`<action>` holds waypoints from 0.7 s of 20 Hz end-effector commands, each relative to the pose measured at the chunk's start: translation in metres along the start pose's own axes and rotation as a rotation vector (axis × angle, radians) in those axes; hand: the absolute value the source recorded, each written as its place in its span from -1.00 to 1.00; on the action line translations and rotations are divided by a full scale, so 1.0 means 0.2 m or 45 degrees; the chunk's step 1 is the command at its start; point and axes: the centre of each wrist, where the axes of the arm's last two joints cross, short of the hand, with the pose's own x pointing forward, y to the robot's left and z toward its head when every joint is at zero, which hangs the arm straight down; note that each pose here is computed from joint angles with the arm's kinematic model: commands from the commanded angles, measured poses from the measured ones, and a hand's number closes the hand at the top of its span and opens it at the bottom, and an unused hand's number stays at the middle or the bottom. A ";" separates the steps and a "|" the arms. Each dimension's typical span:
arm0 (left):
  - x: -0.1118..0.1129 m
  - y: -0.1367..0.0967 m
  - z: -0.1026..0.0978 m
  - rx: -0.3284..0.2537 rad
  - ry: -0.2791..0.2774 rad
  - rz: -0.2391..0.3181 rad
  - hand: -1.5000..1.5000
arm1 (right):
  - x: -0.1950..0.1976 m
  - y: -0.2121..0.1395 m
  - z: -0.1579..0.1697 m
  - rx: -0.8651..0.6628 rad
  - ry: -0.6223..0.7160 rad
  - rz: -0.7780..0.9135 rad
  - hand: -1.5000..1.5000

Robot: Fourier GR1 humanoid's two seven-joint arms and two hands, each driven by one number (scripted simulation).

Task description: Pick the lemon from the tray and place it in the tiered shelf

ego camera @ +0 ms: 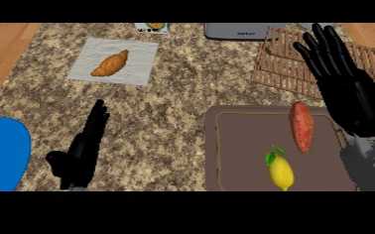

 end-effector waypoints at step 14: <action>0.19 0.03 -0.21 -0.116 -0.154 -0.188 0.00 | -0.32 -0.38 0.78 -1.029 0.533 0.775 -1.00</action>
